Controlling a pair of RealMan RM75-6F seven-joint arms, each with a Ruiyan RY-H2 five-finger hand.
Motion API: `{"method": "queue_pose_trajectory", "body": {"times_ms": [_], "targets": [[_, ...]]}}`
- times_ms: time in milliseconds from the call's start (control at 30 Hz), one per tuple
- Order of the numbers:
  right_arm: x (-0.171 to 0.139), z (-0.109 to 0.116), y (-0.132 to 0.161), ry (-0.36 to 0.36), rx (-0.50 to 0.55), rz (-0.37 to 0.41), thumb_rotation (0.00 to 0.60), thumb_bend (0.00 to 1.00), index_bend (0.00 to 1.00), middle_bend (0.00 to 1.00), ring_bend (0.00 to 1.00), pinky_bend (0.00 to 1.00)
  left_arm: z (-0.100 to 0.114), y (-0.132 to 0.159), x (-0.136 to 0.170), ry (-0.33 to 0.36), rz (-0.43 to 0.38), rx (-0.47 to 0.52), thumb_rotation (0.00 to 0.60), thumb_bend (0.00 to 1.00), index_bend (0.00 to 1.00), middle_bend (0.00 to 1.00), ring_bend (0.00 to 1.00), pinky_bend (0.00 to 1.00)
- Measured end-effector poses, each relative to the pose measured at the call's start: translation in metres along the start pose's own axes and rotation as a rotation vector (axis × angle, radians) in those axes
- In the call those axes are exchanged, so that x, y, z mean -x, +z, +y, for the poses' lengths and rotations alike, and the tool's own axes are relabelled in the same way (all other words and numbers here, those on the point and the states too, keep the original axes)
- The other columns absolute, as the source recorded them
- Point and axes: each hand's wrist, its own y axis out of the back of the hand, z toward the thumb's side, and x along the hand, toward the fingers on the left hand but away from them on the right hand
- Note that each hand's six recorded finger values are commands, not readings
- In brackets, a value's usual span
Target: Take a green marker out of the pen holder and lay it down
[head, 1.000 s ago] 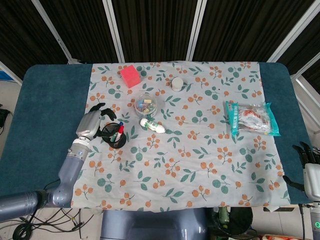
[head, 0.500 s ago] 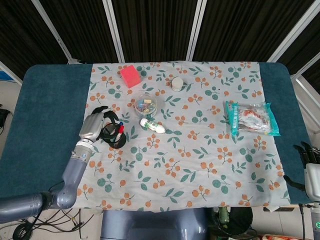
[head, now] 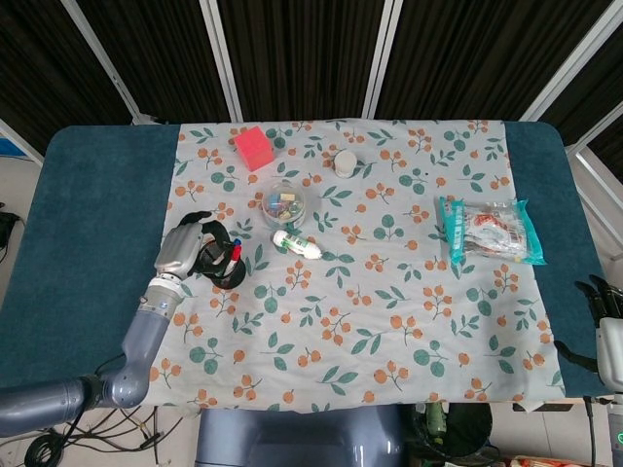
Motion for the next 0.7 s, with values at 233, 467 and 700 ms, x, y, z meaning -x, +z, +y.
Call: {"method": "queue_pose_trajectory", "body": {"times_ms": [233, 467, 700], "targets": [[0.0004, -0.0011, -0.0008, 0.004, -0.003, -0.006, 0.6, 0.0, 0.2, 0.14, 0.24, 0.24, -0.0055, -0.0006, -0.0002, -0.018, -0.009, -0.006, 0.6, 0.26, 0.49, 0.53, 0.13, 0.1], [0.0006, -0.0002, -0.0016, -0.001, 0.0, -0.01, 0.6, 0.0, 0.2, 0.14, 0.24, 0.24, -0.0066, -0.0022, -0.0006, -0.02, -0.01, -0.007, 0.6, 0.31, 0.5, 0.54, 0.13, 0.1], [0.0007, -0.0013, -0.0017, 0.003, -0.001, -0.013, 0.6, 0.0, 0.2, 0.14, 0.24, 0.24, -0.0054, -0.0013, -0.0006, -0.017, -0.014, -0.006, 0.6, 0.32, 0.52, 0.55, 0.14, 0.1]]}}
